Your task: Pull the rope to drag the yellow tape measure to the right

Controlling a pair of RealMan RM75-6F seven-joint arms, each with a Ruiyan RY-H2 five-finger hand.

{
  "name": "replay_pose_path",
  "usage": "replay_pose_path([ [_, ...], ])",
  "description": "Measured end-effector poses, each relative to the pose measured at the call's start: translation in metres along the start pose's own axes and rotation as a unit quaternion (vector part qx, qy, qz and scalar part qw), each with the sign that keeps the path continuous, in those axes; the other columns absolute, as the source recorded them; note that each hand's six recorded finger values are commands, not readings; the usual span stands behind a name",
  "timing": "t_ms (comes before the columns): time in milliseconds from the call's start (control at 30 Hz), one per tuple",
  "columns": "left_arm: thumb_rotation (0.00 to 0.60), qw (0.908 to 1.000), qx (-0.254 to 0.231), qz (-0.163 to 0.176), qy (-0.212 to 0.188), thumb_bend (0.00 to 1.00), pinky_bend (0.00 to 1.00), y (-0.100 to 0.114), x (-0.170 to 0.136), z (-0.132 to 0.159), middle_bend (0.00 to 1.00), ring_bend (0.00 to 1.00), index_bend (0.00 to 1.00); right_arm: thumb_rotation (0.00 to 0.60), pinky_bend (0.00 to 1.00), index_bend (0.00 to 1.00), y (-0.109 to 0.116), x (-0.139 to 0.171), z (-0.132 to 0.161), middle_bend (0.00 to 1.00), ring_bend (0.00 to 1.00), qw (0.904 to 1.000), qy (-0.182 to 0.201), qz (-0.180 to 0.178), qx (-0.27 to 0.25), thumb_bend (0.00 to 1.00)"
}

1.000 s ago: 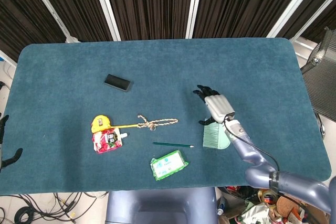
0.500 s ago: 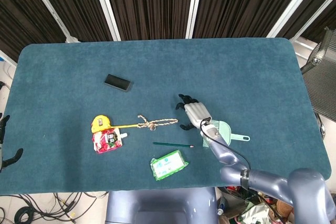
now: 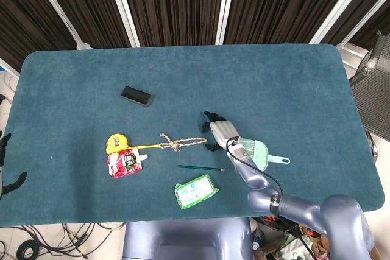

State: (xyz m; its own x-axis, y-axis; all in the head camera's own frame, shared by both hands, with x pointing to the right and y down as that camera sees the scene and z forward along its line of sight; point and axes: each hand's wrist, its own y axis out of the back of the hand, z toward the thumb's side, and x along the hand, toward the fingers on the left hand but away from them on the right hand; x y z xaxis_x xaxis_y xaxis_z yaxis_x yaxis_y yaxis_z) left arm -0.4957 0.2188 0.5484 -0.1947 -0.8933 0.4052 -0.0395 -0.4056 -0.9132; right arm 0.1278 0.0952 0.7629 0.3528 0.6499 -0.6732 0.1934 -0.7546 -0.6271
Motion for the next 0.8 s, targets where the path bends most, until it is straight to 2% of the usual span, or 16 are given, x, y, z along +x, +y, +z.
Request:
replay_pose_path([
  [800, 0.6, 1.0, 0.0, 0.002, 0.001, 0.25, 0.0, 0.001, 0.001, -0.001, 0.0, 0.0, 0.04, 0.6, 0.14, 0.47, -0.016, -0.005, 0.003, 0.0, 0.0, 0.9999, 0.001, 0.015, 0.001, 0.29],
])
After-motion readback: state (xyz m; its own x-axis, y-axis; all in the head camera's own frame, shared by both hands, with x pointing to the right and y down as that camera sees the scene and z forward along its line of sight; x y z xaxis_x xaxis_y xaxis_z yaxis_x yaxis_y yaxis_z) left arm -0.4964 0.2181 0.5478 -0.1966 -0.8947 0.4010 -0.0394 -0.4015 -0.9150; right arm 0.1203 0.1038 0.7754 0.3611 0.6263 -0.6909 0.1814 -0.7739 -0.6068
